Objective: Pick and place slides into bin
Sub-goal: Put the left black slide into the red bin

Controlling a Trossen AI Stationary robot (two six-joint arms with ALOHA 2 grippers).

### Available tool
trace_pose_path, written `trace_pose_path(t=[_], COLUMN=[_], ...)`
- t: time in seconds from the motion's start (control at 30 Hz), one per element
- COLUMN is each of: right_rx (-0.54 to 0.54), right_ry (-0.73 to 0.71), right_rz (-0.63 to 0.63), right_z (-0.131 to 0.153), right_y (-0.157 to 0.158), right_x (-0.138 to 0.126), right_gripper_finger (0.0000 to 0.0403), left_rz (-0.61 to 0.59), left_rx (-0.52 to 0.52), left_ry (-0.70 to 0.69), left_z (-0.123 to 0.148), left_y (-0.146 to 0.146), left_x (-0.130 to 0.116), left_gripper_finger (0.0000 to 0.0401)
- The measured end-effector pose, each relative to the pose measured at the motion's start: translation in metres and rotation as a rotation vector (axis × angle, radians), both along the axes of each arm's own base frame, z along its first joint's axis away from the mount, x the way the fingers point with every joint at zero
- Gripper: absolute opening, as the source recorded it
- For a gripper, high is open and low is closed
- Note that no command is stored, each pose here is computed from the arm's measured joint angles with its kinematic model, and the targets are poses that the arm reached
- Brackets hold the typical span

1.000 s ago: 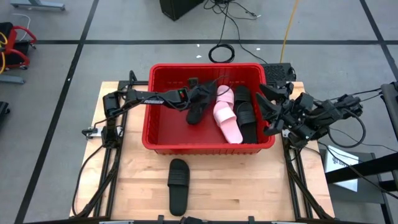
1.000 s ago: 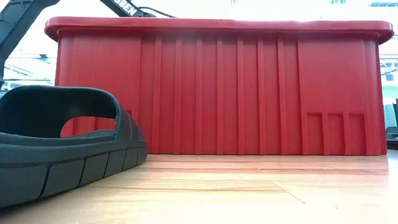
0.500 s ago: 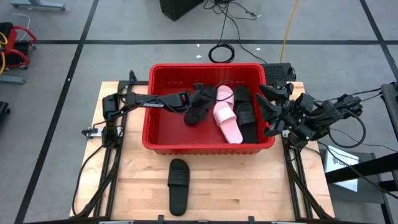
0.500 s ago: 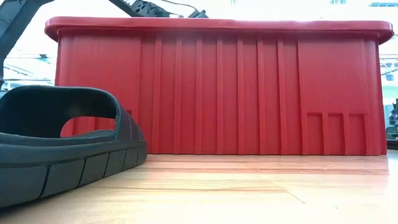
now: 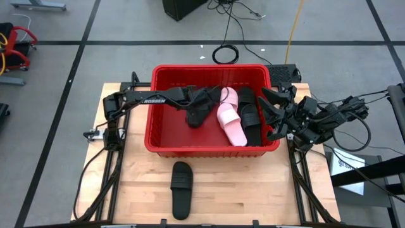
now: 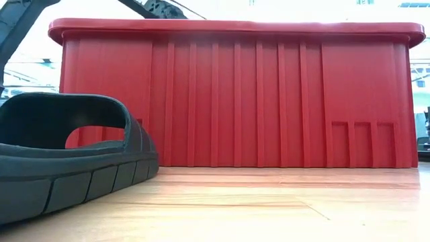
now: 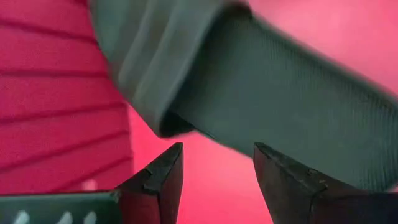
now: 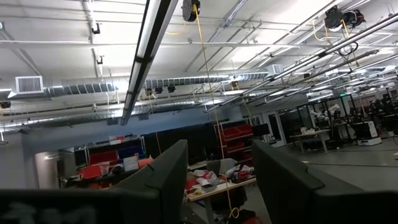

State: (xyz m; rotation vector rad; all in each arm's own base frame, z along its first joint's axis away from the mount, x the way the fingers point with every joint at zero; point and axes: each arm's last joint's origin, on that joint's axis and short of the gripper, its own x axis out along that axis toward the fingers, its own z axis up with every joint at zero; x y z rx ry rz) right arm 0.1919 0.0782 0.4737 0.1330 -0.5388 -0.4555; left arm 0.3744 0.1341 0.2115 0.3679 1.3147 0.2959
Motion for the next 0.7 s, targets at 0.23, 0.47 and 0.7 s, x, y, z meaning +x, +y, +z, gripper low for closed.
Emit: trace_pose_path(t=[0.23, 0.47, 0.7], right_rx=[-0.013, -0.017, -0.023], right_ry=[0.008, 0.01, 0.014], right_rz=[-0.008, -0.01, -0.014], right_z=[0.0, 0.0, 0.0], right_y=[0.0, 0.0, 0.0], right_x=[0.0, 0.0, 0.0], right_gripper_finger=[0.0169, 0.0169, 0.0169], left_rz=[0.02, 0.014, -0.044], left_rx=[-0.09, -0.177, -0.218], left_ry=[0.088, 0.058, -0.032], left_z=[-0.02, -0.03, -0.029], left_y=[-0.002, -0.015, -0.035], left_x=[-0.015, -0.014, -0.001], left_gripper_finger=[0.0186, 0.0186, 0.0186])
